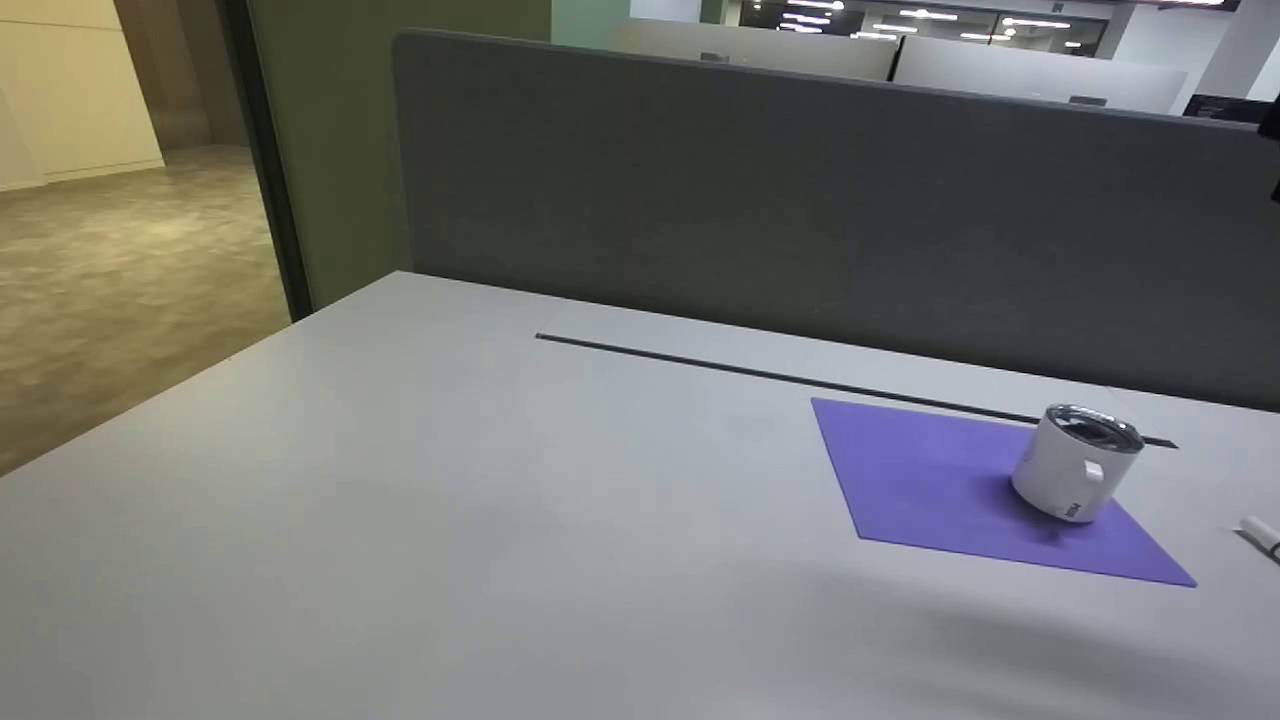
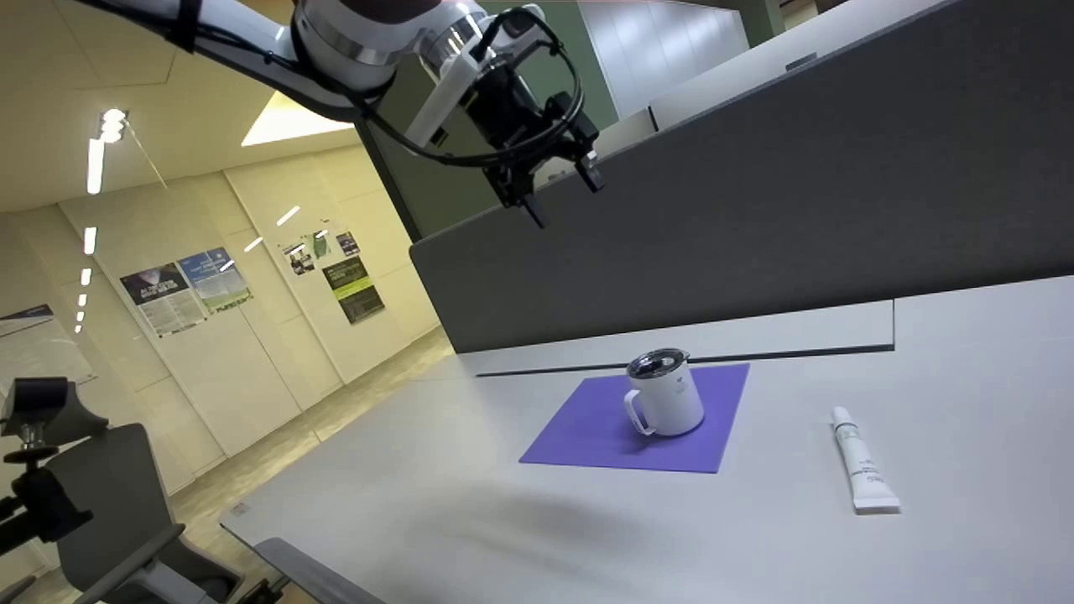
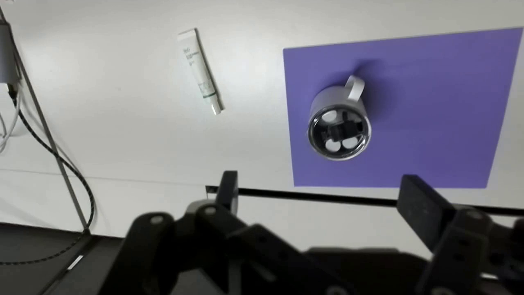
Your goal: Close the slider on the top of the lid of the cup
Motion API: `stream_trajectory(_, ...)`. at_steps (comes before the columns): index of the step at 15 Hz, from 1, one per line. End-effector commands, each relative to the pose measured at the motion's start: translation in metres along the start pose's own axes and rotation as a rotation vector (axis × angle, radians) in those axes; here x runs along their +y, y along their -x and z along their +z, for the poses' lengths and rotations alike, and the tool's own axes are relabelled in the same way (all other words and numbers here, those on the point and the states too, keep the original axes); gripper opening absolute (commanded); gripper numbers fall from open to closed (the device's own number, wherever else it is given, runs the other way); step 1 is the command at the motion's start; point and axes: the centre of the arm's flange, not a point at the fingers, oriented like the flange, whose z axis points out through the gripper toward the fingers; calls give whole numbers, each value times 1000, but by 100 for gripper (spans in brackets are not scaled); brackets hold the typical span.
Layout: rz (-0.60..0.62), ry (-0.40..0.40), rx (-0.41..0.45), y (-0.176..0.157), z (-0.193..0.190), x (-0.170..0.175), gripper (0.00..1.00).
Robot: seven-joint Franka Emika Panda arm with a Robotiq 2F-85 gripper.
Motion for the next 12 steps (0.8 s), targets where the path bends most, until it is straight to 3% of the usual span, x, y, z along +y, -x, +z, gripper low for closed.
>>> stream_trajectory(1,26,43,65,-64,34,24,87)
stream_trajectory(2,25,53,76,-75,47,26,74)
stream_trajectory(7,0,54,47,-99,121,3,38)
stream_trajectory(12,-76,67,-15,-94,170,-37,4)
